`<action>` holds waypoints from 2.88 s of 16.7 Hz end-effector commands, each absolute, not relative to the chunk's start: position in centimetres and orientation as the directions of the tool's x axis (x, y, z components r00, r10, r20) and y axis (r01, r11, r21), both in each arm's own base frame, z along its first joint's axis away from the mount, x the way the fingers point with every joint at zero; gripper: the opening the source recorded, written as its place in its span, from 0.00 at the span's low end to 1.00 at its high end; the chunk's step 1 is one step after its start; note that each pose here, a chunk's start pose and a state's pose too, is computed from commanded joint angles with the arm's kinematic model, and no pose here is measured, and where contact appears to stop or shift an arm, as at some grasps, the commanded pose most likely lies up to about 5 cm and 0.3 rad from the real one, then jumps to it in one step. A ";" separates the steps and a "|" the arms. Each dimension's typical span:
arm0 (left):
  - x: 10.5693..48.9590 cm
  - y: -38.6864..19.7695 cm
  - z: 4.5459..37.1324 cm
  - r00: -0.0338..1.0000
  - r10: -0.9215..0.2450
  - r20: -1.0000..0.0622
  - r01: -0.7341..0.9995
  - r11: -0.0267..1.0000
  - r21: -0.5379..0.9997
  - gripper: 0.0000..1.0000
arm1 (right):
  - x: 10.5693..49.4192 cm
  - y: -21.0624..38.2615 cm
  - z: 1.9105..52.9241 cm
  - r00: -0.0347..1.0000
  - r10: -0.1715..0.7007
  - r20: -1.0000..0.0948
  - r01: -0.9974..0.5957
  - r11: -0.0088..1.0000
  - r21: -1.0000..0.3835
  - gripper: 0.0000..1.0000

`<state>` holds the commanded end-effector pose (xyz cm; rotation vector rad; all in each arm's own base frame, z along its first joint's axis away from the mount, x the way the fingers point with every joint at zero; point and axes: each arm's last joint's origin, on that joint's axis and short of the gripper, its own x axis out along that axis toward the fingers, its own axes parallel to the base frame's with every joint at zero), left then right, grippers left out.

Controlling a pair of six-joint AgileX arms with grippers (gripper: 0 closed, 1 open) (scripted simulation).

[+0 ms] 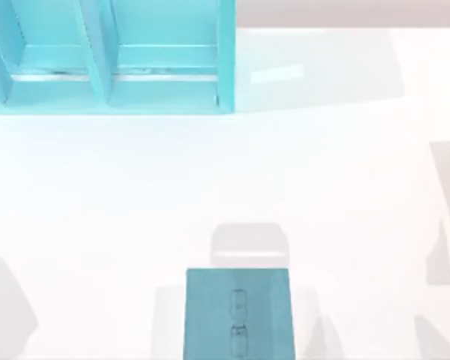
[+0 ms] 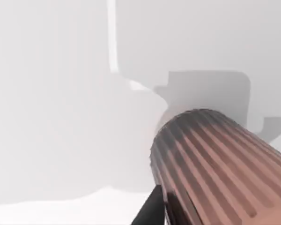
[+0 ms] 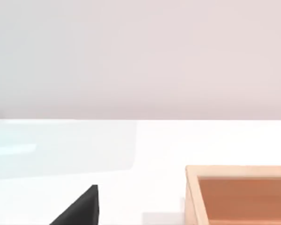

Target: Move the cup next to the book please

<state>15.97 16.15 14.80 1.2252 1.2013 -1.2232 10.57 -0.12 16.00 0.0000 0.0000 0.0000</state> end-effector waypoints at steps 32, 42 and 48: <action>17.3 14.7 20.0 -0.011 0.001 -1.000 1.000 -0.012 -0.011 0.00 | 10.6 -0.1 16.0 1.000 0.000 0.000 0.000 1.000 0.000 1.00; 22.4 1.9 21.7 -0.105 0.018 -0.994 0.950 0.298 -0.095 0.00 | 10.6 -0.1 16.0 1.000 0.000 0.000 0.000 1.000 0.000 1.00; 21.3 -7.2 22.8 -0.127 0.050 -0.991 0.760 0.646 -0.065 0.00 | 10.6 -0.1 16.0 1.000 0.000 0.000 0.000 1.000 0.000 1.00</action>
